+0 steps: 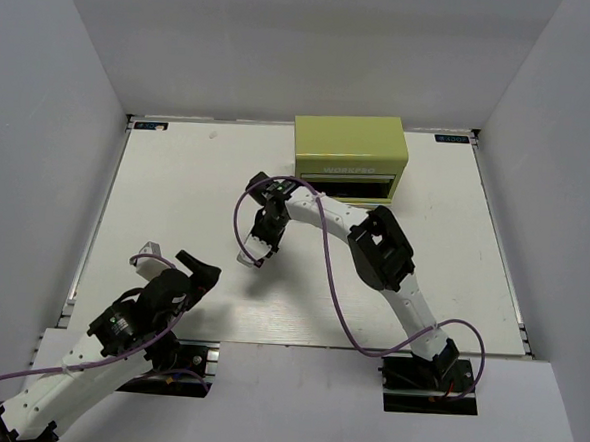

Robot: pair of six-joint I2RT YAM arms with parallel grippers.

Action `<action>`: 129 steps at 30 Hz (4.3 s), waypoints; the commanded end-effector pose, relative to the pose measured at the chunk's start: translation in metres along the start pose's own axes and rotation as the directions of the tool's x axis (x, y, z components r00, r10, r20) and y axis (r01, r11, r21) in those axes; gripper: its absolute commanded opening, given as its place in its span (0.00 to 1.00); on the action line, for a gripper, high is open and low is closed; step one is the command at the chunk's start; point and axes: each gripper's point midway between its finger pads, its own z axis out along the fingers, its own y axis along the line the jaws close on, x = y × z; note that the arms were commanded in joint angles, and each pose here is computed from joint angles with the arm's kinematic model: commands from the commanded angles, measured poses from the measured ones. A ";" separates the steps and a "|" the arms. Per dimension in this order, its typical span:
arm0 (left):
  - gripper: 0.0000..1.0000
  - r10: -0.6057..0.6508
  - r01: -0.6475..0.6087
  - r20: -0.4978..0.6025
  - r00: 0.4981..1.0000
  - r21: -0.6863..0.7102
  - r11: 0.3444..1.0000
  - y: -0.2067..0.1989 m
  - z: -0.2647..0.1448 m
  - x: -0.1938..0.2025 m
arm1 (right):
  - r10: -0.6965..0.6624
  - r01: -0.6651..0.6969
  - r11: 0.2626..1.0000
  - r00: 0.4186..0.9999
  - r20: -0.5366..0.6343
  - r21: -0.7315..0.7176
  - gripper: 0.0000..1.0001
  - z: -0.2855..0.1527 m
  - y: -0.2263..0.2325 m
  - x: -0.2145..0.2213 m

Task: Sort the stationery into containers
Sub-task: Pick up the pen from the center of the board, then place the pen in the drawer, then close the drawer in the storage box.

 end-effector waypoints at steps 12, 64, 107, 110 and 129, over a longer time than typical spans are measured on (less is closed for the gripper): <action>1.00 -0.009 0.010 0.029 1.000 -0.018 1.000 0.006 0.002 -0.003 | 0.002 0.019 0.960 0.997 0.075 -0.279 0.31 0.009 0.066 -0.017; 1.00 0.113 -0.113 0.000 0.994 0.086 0.990 -0.044 0.006 -0.004 | 0.846 -0.746 0.441 0.532 0.047 0.499 0.00 -0.207 0.057 0.025; 1.00 0.127 -0.124 -0.018 0.992 0.109 0.986 -0.055 0.012 0.002 | 0.797 -0.689 0.536 0.603 -0.023 0.489 0.00 -0.197 0.085 0.102; 1.00 0.127 -0.124 -0.018 0.992 0.109 0.986 -0.055 0.012 0.002 | 0.765 -0.700 0.591 0.644 -0.005 0.401 0.00 -0.184 0.092 0.088; 1.00 0.127 -0.124 -0.018 0.992 0.109 0.986 -0.055 0.012 0.002 | 0.801 -0.731 0.579 0.593 -0.083 0.362 0.00 -0.140 0.117 0.116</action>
